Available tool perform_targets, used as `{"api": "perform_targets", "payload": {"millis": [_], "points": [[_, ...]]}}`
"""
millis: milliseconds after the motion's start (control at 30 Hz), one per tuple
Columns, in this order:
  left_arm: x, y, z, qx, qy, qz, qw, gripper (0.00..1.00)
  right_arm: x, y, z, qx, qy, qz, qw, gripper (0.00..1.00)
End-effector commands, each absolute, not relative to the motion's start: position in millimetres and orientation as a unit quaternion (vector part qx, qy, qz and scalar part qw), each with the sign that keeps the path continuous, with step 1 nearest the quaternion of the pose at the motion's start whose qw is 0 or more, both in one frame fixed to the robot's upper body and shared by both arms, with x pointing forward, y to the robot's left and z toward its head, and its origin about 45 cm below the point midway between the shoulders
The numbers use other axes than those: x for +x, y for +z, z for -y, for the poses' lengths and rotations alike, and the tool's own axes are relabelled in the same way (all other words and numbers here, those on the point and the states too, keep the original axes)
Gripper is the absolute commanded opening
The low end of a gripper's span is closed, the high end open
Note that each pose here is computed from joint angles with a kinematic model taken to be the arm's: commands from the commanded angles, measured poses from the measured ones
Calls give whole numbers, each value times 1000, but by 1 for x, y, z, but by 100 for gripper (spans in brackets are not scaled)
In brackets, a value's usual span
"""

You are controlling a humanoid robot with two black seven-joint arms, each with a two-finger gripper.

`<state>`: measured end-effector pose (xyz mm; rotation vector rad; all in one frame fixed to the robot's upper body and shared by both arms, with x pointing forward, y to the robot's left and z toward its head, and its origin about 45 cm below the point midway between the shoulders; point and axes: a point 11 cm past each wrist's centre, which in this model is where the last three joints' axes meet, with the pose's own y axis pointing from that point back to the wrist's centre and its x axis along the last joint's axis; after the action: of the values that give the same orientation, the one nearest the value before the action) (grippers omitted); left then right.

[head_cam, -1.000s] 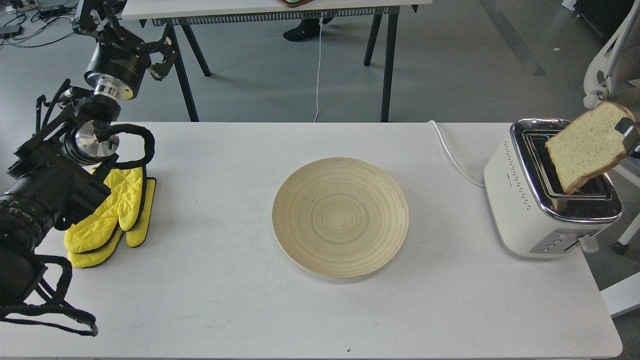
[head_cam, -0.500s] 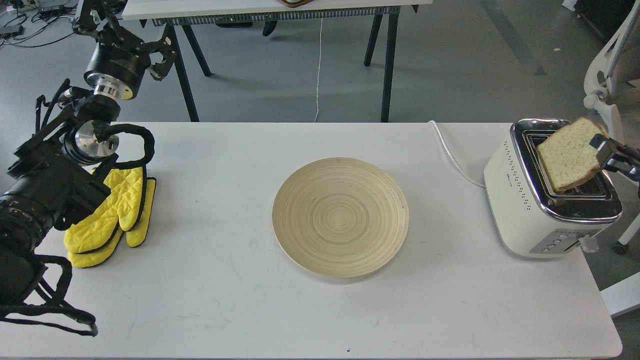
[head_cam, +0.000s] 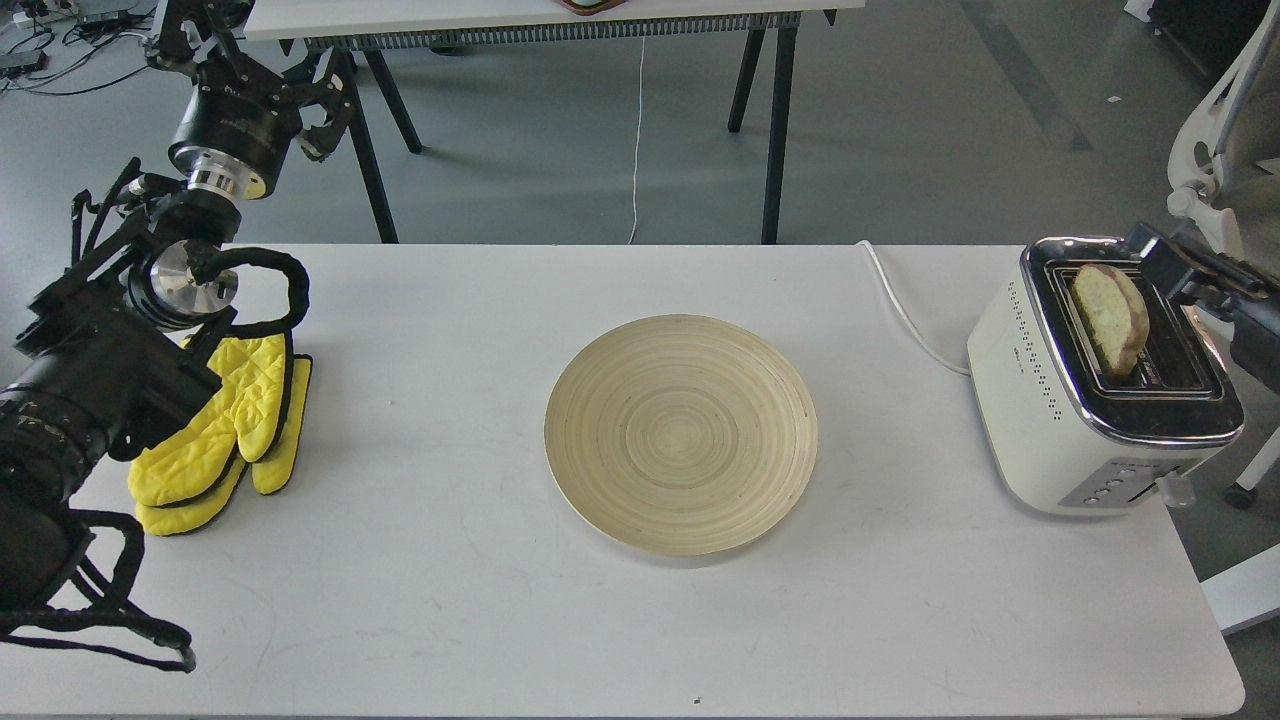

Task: Put bread in toaster with right arm

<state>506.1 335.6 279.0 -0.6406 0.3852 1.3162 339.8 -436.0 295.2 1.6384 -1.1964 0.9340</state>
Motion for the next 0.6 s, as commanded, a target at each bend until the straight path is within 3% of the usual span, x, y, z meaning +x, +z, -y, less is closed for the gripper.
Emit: {"api": "perform_targets", "payload": {"millis": [0, 67, 300, 567], "points": [[506, 279, -336, -291, 597, -175, 727, 100, 354, 326, 433, 649, 393, 512, 403, 88], [506, 279, -336, -291, 597, -175, 727, 100, 362, 346, 433, 648, 379, 550, 366, 95], [506, 279, -336, -291, 597, -175, 727, 100, 394, 402, 412, 684, 254, 665, 159, 99], [506, 279, -336, -291, 597, -175, 727, 100, 433, 405, 367, 726, 132, 675, -27, 99]]}}
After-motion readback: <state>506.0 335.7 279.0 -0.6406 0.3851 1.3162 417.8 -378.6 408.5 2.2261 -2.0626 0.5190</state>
